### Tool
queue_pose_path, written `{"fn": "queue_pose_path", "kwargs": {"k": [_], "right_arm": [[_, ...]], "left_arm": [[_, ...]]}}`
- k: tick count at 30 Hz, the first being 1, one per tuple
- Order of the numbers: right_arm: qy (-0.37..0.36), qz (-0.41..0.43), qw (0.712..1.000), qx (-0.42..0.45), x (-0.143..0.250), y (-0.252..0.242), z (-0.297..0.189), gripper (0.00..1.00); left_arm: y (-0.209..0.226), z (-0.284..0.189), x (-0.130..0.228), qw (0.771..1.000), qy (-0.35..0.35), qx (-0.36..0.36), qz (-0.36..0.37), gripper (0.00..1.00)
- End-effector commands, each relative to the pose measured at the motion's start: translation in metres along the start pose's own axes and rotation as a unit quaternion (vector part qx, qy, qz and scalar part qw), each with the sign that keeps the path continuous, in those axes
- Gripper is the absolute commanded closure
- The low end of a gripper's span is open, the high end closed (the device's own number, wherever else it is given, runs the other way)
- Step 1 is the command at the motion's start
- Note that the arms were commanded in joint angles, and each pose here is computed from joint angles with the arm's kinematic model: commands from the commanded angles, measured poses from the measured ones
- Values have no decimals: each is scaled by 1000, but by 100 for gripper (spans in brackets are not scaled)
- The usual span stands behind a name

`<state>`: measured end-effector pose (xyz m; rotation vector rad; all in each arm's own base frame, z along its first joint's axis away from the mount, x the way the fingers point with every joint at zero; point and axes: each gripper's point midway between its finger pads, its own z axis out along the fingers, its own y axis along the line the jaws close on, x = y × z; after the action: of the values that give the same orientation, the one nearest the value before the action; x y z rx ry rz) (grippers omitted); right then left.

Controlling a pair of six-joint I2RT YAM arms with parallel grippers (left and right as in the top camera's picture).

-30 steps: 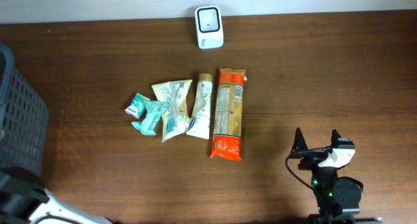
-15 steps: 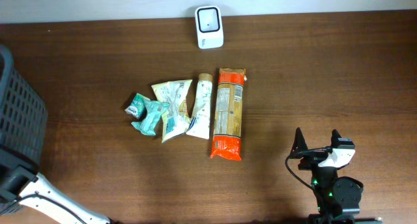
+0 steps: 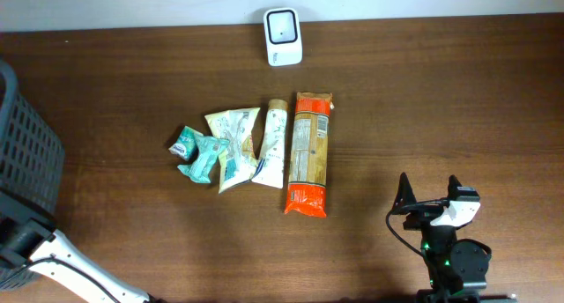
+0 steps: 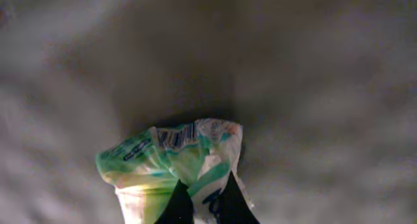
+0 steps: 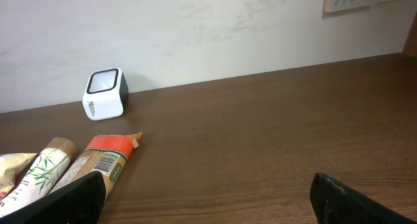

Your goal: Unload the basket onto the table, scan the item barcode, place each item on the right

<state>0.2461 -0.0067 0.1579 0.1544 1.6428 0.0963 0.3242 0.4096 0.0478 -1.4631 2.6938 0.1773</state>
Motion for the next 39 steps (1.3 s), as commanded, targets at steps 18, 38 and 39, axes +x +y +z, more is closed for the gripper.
{"fn": "queue_pose_path", "kwargs": {"k": [18, 38, 39], "right_arm": [[2, 2, 1000, 5, 3, -3, 0, 1], [2, 2, 1000, 5, 3, -3, 0, 1], [2, 2, 1000, 5, 3, -3, 0, 1]], "left_arm": [[-242, -382, 191, 872, -234, 296, 311, 100], [-331, -118, 389, 862, 53, 98, 495, 0], [-332, -122, 386, 863, 46, 99, 493, 0]]}}
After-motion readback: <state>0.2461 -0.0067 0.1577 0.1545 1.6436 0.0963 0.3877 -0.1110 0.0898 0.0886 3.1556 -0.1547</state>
